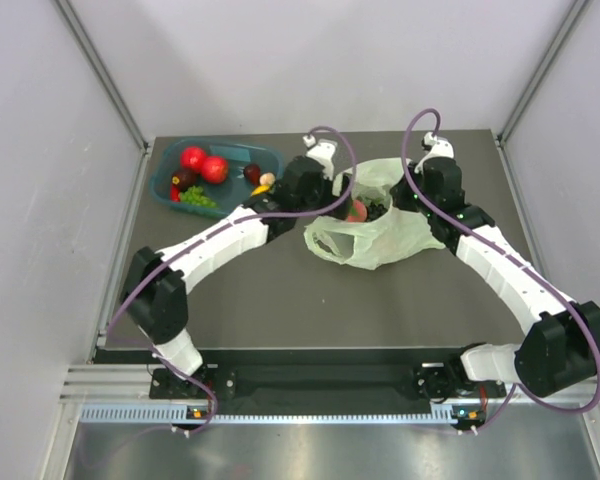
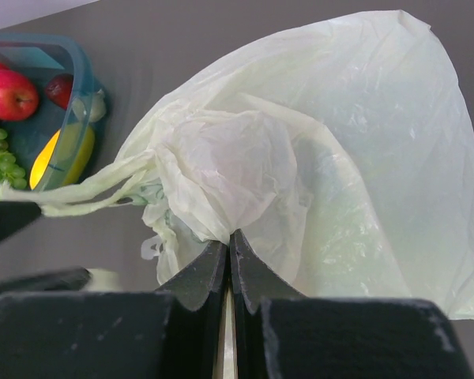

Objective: Place the fake fruits into the plastic bag and tie a complex knot

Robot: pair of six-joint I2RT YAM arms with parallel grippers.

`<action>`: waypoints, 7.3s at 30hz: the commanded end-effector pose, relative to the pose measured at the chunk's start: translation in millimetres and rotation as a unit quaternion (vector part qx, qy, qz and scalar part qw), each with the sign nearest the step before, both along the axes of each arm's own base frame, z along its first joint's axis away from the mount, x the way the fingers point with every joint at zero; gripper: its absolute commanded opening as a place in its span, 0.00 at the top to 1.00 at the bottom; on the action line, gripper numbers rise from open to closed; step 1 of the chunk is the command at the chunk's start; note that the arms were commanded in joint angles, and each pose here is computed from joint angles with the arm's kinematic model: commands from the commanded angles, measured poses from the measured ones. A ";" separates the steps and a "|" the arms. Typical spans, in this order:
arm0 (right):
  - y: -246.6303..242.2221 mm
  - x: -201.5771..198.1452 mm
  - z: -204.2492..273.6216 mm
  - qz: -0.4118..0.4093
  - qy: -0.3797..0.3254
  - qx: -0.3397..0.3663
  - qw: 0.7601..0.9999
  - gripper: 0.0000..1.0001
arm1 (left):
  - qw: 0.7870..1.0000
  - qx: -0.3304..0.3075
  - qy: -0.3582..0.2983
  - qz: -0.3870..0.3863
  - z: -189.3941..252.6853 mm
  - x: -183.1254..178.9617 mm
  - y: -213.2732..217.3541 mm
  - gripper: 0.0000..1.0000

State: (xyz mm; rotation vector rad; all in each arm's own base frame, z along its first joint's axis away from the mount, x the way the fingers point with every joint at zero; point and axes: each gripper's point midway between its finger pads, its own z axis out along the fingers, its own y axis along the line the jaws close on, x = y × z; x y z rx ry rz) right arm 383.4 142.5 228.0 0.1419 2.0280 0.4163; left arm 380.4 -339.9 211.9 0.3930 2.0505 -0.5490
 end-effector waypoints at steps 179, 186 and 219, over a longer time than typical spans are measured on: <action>-26.6 19.8 10.6 -0.015 -0.036 0.009 0.999 1.00 | 0.970 0.019 0.115 0.214 -29.6 121.7 209.9 0.32; -26.0 19.4 17.0 -0.012 -0.043 0.010 0.999 1.00 | 0.961 0.008 0.156 0.228 -92.8 171.5 214.4 0.33; -27.1 16.8 24.0 -0.010 -0.051 0.007 0.999 1.00 | 0.971 -0.081 0.097 0.204 -78.6 189.9 201.5 0.64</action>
